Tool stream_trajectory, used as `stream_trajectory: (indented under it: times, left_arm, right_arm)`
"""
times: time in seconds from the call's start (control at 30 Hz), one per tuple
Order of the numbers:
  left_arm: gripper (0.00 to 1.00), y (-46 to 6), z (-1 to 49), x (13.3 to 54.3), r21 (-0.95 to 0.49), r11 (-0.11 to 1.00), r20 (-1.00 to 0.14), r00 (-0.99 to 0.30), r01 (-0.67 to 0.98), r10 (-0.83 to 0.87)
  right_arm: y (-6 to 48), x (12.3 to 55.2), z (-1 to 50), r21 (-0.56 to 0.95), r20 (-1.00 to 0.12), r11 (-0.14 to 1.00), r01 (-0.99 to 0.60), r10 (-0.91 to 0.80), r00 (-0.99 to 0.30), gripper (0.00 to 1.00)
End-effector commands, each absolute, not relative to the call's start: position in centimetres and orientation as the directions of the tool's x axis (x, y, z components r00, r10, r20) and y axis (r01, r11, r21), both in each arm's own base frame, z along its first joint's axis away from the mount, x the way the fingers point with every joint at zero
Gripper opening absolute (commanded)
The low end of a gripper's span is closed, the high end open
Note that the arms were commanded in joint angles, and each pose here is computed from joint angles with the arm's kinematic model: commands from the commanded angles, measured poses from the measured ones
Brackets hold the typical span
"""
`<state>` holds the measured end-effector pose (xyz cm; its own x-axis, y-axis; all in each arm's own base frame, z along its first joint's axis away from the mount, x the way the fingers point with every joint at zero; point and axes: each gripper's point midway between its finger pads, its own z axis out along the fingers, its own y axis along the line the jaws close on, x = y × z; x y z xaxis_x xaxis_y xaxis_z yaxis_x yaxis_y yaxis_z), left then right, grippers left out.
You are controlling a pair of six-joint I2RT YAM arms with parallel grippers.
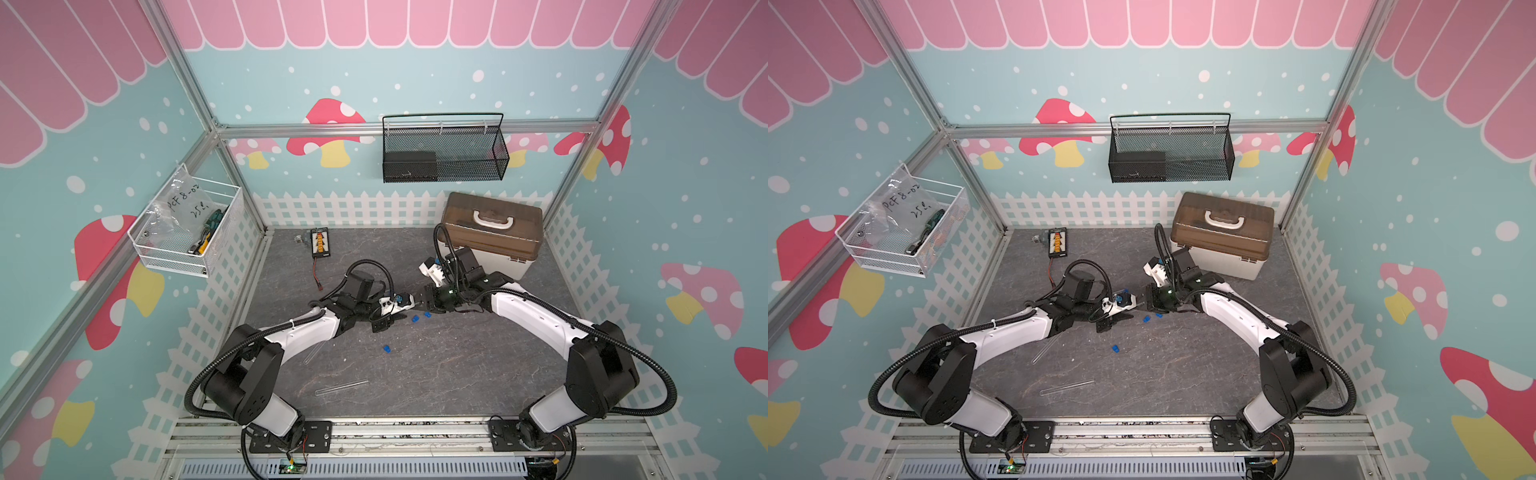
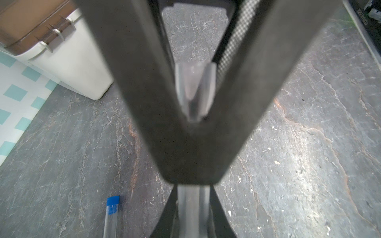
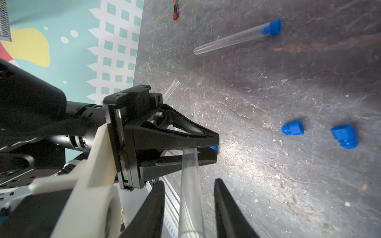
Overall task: Insert stoppers into test tubes
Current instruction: Pick up the test tube at the center of the board, then pick up the stopper from the center of the board.
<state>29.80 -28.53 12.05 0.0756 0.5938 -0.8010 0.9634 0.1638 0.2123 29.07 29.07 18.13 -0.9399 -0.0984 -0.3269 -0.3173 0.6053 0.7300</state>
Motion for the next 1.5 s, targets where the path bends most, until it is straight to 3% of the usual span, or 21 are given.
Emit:
stream_trajectory:
  times: [0.0,0.17,0.3,0.5,0.63,0.8,1.0,1.3,1.47]
  left_arm:
    - [0.0,-28.3,13.4,29.6,0.195,0.211,-0.82,0.041,0.958,0.572]
    - [0.0,-27.1,15.3,30.9,0.143,0.388,-0.846,-0.091,0.911,0.525]
    - [0.0,-24.3,15.5,33.2,0.066,0.596,-0.85,-0.268,0.8,0.454]
    - [0.0,-19.2,16.6,38.1,-0.138,0.846,-0.837,-0.517,0.515,0.179]
    - [0.0,-17.6,17.4,39.9,-0.185,0.883,-0.803,-0.584,0.431,0.117]
    - [0.0,-14.8,18.9,41.0,-0.253,0.912,-0.82,-0.572,0.323,-0.025]
    - [0.0,-14.5,20.3,40.5,-0.265,0.9,-0.848,-0.527,0.345,-0.048]
    - [0.0,-12.4,21.6,40.5,-0.225,0.935,-0.877,-0.476,0.275,-0.071]
    - [0.0,-10.4,21.7,40.9,-0.214,0.961,-0.885,-0.451,0.175,-0.115]
  right_arm:
    - [28.0,30.3,22.1,0.707,-0.46,0.587,-0.395,-0.043,-0.887,0.42]
    - [24.8,31.0,22.9,0.557,-0.611,0.7,-0.447,-0.018,-0.791,0.42]
    - [21.9,30.8,22.8,0.412,-0.703,0.789,-0.456,-0.043,-0.71,0.38]
    - [20.6,29.6,20.1,0.261,-0.661,0.848,-0.461,-0.191,-0.726,0.3]
    - [23.1,27.8,18.3,0.137,-0.63,0.803,-0.58,-0.381,-0.676,0.31]
    - [23.0,28.9,15.7,0.103,-0.543,0.872,-0.478,-0.353,-0.762,0.3]
    - [24.3,29.9,13.1,0.042,-0.397,0.817,-0.576,-0.515,-0.76,0.33]
    - [30.1,26.5,10.6,0.18,-0.336,0.753,-0.632,-0.557,-0.76,0.38]
    - [33.2,24.6,8.5,0.175,-0.317,0.753,-0.634,-0.567,-0.761,0.39]
